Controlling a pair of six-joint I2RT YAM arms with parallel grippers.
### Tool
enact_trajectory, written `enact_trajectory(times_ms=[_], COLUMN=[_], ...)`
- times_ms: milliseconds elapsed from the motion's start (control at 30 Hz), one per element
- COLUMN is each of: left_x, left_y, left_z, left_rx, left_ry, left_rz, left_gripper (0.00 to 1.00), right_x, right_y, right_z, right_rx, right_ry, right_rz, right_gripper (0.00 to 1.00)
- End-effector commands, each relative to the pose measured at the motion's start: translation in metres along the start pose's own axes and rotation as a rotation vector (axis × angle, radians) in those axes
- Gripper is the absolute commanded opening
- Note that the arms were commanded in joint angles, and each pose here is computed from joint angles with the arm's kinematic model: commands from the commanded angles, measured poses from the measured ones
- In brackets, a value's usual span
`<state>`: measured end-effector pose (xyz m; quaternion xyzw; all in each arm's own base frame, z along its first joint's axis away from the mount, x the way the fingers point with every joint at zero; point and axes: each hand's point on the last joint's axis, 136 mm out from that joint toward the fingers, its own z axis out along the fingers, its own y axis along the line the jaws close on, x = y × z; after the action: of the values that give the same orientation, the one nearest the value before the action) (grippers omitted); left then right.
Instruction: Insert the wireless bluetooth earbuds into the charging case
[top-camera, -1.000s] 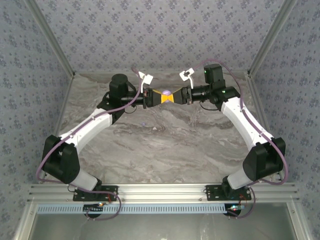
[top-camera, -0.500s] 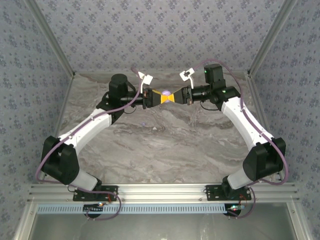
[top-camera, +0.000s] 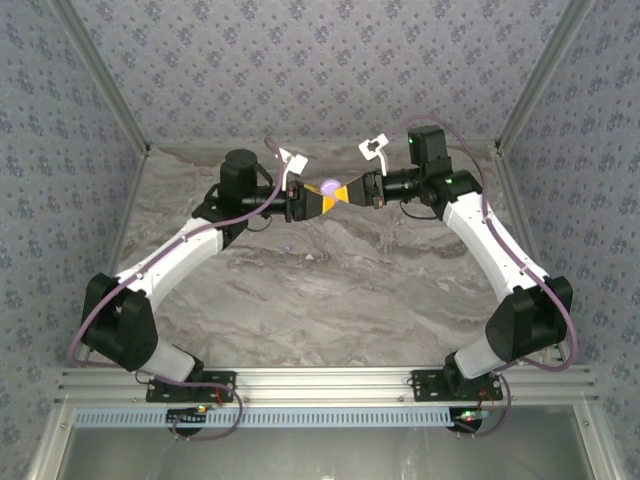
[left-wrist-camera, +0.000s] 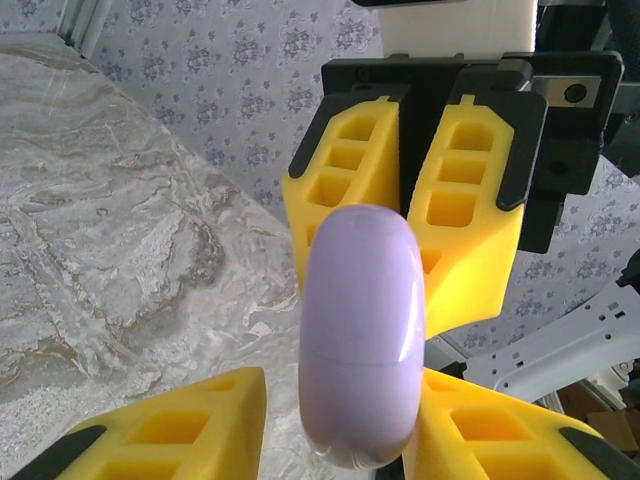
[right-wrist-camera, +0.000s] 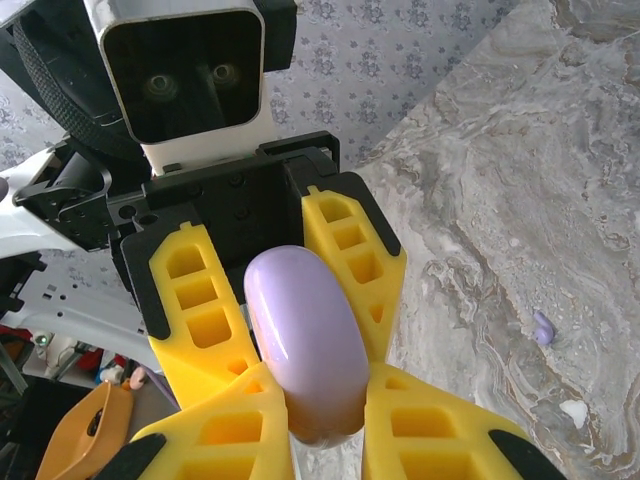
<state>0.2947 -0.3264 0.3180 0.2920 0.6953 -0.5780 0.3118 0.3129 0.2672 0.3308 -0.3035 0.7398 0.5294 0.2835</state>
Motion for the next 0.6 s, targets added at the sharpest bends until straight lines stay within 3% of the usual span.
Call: enact_trajectory(times_ms=[0,300,567], left_x=[-0.013,-0.021,-0.024], left_y=[-0.021,-0.027,-0.029], left_z=[-0.005,-0.008,-0.01], left_rx=[0.017,0.012,0.008], left_ry=[-0.022,-0.052,-0.067], left_rz=[0.068,0.089,0.096], left_gripper=[0.37,0.38,0.29], right_x=[-0.003,0.002,0.003], right_y=[0.016,0.015,0.017], right_z=[-0.002,-0.001,0.0], right_rx=[-0.015,-0.01,-0.019], right_ry=[0.011,0.024,0.028], right_rz=[-0.041,-0.039,-0.042], right_gripper=[0.17,0.17,0.17])
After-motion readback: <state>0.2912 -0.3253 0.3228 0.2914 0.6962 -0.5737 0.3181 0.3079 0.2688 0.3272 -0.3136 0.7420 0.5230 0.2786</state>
